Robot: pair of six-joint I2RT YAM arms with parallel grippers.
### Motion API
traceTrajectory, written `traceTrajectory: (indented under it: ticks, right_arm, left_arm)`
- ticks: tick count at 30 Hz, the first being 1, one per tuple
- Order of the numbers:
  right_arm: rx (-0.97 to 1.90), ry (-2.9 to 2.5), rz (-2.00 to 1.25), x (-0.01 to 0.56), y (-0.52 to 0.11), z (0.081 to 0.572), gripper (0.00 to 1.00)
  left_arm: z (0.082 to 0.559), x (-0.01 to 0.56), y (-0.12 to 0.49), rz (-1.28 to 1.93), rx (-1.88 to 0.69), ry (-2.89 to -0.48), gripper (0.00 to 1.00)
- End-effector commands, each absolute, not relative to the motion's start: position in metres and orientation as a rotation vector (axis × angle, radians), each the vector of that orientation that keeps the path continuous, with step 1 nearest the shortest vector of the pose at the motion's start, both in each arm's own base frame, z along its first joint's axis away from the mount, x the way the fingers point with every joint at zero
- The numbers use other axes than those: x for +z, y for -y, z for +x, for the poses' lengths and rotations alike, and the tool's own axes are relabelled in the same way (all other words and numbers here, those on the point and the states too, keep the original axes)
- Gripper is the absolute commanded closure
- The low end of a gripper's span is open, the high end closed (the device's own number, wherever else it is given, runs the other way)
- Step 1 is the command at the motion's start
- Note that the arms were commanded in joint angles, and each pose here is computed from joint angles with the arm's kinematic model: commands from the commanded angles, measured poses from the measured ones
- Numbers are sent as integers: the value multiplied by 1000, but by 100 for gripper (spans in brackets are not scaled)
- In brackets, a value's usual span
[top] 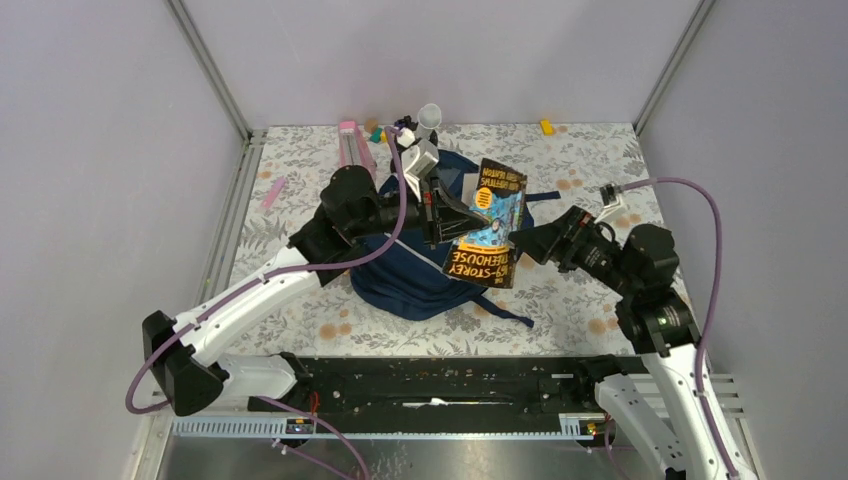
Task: Pack the student bag
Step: Place the book in the student bag.
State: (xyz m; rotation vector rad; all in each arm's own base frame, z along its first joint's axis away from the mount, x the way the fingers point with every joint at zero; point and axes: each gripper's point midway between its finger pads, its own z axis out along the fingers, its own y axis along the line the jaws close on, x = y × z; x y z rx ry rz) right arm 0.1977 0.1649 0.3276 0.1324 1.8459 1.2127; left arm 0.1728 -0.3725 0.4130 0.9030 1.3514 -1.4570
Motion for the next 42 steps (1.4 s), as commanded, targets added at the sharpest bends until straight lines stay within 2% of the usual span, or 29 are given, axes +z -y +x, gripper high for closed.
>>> traceTrajectory:
  ticks: [1, 8, 19, 24, 32, 36, 42]
  right_arm:
    - [1195, -1876, 110, 303, -170, 216, 4]
    - [1166, -1995, 126, 241, -175, 239, 6]
    - [1184, -2042, 58, 182, -200, 254, 10]
    - [1208, -2045, 28, 159, -225, 262, 11]
    - [1261, -2055, 22, 142, -245, 272, 12]
    - [1352, -2043, 25, 146, -259, 271, 19]
    - [1434, -2017, 8, 160, -280, 266, 23]
  left_arm:
    - [205, 397, 350, 775, -1321, -1432, 100]
    - [236, 337, 316, 645, -1219, -1642, 100]
    - [269, 224, 302, 418, -1364, -1822, 100]
    - [279, 204, 295, 345, -1449, -1818, 100]
    - [282, 183, 289, 322, -1446, -1862, 100]
    - [283, 183, 288, 321, -1444, -1860, 100]
    - [284, 185, 289, 324, -1450, -1847, 100]
